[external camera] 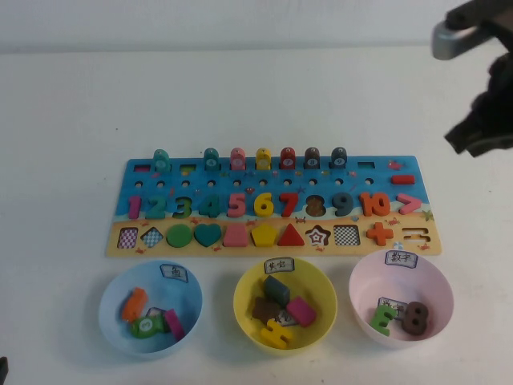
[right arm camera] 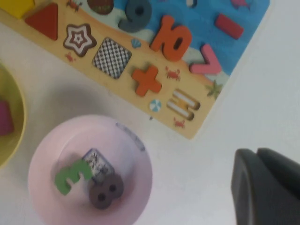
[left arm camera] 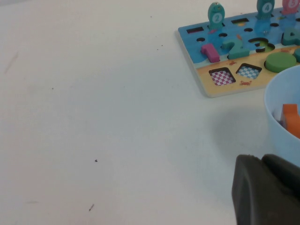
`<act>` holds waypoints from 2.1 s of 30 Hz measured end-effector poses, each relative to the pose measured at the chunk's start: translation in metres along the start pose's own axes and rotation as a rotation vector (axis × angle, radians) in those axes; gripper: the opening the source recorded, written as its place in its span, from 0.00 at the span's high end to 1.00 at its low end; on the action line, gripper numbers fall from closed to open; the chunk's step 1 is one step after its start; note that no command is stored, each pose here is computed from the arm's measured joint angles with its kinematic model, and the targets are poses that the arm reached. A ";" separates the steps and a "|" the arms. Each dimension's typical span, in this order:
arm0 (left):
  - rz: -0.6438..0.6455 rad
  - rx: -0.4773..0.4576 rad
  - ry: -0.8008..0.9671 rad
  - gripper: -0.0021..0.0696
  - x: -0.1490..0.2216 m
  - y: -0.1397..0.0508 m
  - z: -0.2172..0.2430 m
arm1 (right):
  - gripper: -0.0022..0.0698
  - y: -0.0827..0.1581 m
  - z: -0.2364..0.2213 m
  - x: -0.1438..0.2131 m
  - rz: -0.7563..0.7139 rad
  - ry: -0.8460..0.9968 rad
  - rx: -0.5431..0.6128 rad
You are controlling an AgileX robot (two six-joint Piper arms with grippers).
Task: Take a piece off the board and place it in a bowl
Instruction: Pick up the "number 9"
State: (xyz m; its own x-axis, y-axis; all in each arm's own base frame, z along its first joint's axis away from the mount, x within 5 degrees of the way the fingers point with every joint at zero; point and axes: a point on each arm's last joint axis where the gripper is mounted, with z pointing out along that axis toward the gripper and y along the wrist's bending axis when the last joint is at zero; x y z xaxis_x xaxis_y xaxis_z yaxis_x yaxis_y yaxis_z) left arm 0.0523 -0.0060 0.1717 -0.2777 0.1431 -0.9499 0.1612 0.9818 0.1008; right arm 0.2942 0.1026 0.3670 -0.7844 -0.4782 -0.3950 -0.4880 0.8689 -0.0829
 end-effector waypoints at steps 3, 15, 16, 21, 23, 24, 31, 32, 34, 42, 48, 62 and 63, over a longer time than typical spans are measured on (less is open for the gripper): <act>0.000 0.000 0.000 0.98 0.000 0.000 0.000 | 0.99 0.001 0.018 -0.031 -0.025 -0.003 0.003; 0.000 0.000 0.000 0.98 0.000 0.000 0.000 | 0.99 0.046 0.108 -0.094 -0.157 0.060 -0.058; 0.000 0.000 0.000 0.98 0.000 0.000 0.000 | 0.99 0.055 0.115 -0.095 -0.179 0.073 -0.068; 0.000 0.000 0.000 0.98 0.000 0.000 0.000 | 0.99 0.090 0.138 -0.093 -0.266 0.120 -0.106; 0.000 0.000 0.000 0.98 0.000 0.000 0.000 | 0.98 0.098 0.144 -0.093 -0.280 0.132 -0.121; 0.000 0.000 0.000 0.98 0.000 0.000 0.000 | 0.96 0.101 0.148 -0.092 -0.285 0.140 -0.123; 0.000 0.000 0.000 0.98 0.000 0.000 0.000 | 0.69 0.093 0.160 -0.091 -0.253 0.170 -0.021; 0.000 0.000 0.000 0.98 0.000 0.000 0.000 | 0.65 0.089 0.160 -0.092 -0.221 0.171 -0.005; 0.000 0.000 0.000 0.98 0.000 0.000 0.000 | 0.59 0.082 0.162 -0.092 -0.162 0.175 0.005; 0.000 0.000 0.000 0.98 0.000 0.000 0.000 | 0.55 0.050 0.189 -0.087 0.026 0.229 -0.032; 0.000 0.000 0.000 0.98 0.000 0.000 0.000 | 0.52 0.050 0.199 -0.089 0.040 0.236 -0.044; 0.000 0.000 0.000 0.98 0.000 0.000 0.000 | 0.39 0.054 0.226 -0.088 0.052 0.272 -0.072; 0.000 0.000 0.000 0.98 0.000 0.000 0.000 | 0.40 0.054 0.227 -0.088 0.052 0.276 -0.072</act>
State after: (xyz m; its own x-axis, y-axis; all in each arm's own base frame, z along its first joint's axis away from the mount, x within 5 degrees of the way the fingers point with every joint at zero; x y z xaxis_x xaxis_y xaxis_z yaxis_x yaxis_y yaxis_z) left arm 0.0523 -0.0060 0.1717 -0.2777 0.1431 -0.9499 0.1612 0.9818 0.1008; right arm 0.4234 0.2208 0.1889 -0.8788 -0.4584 -0.1324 -0.4625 0.8866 0.0000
